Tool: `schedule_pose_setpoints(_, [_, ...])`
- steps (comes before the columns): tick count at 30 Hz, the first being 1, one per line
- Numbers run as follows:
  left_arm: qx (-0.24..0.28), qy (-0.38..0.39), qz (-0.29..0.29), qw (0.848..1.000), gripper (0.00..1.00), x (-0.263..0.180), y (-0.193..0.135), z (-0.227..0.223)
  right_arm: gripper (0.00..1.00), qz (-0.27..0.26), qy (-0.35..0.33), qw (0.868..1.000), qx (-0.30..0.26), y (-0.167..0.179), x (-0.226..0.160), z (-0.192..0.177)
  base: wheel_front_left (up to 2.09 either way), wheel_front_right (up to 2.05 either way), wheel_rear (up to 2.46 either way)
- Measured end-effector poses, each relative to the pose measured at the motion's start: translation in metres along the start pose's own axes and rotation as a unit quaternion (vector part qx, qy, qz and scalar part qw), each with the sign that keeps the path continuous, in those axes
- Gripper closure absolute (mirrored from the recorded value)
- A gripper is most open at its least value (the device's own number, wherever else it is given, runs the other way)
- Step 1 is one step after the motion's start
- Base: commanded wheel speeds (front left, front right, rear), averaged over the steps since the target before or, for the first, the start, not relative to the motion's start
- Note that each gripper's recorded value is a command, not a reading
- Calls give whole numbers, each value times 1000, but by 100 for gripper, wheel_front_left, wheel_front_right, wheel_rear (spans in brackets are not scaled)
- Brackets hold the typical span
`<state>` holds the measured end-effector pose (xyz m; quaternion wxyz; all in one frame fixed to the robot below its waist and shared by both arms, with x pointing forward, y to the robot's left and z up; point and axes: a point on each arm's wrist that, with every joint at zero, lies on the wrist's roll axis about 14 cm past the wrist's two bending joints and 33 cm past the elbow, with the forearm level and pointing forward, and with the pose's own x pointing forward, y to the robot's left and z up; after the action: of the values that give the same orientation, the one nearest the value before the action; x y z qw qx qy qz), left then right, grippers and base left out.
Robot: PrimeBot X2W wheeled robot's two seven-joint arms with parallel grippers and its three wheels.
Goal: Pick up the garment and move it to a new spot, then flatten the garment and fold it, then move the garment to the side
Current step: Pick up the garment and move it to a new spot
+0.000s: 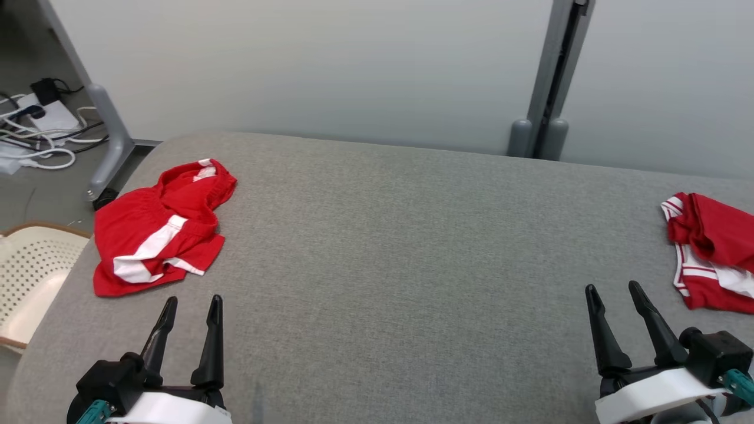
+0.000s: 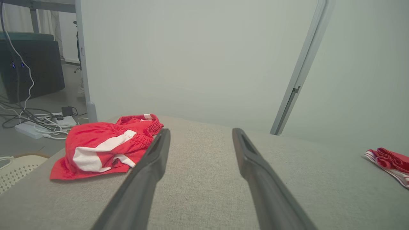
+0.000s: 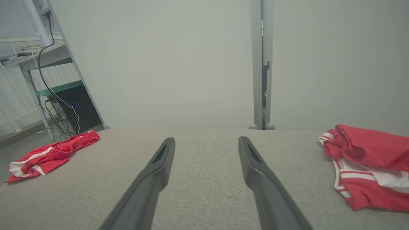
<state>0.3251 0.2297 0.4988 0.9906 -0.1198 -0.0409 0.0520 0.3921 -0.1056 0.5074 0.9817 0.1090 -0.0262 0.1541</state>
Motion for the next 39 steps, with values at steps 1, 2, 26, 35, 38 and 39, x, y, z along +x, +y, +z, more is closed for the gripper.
schedule_pose_setpoints(1, [1, -1, 6, 1000, 0, -3, 4, 1, 0, 9, 2, 1000, 1, 5, 2, -1, 0, 0, 0])
schedule_pose_setpoints(2, [1, -2, 12, 1000, 0, -6, 8, 2, 0, 17, 5, 1000, 1, 10, 4, -3, 0, 0, 0])
schedule_pose_setpoints(26, [12, -21, 127, 992, 0, -63, 77, 18, 0, 150, 55, 987, 21, 100, 36, -36, 0, 0, 0])
schedule_pose_setpoints(35, [34, -21, 116, 992, 0, -46, 80, 31, 0, 149, 61, 987, 25, 99, 37, -41, 0, 0, 0])
schedule_pose_setpoints(38, [49, -10, 105, 993, 0, -33, 82, 36, 0, 141, 59, 988, 27, 93, 39, -41, 0, 0, 0])
schedule_pose_setpoints(39, [54, -6, 100, 993, 0, -27, 82, 38, 0, 138, 58, 988, 28, 91, 39, -40, 0, 0, 0])
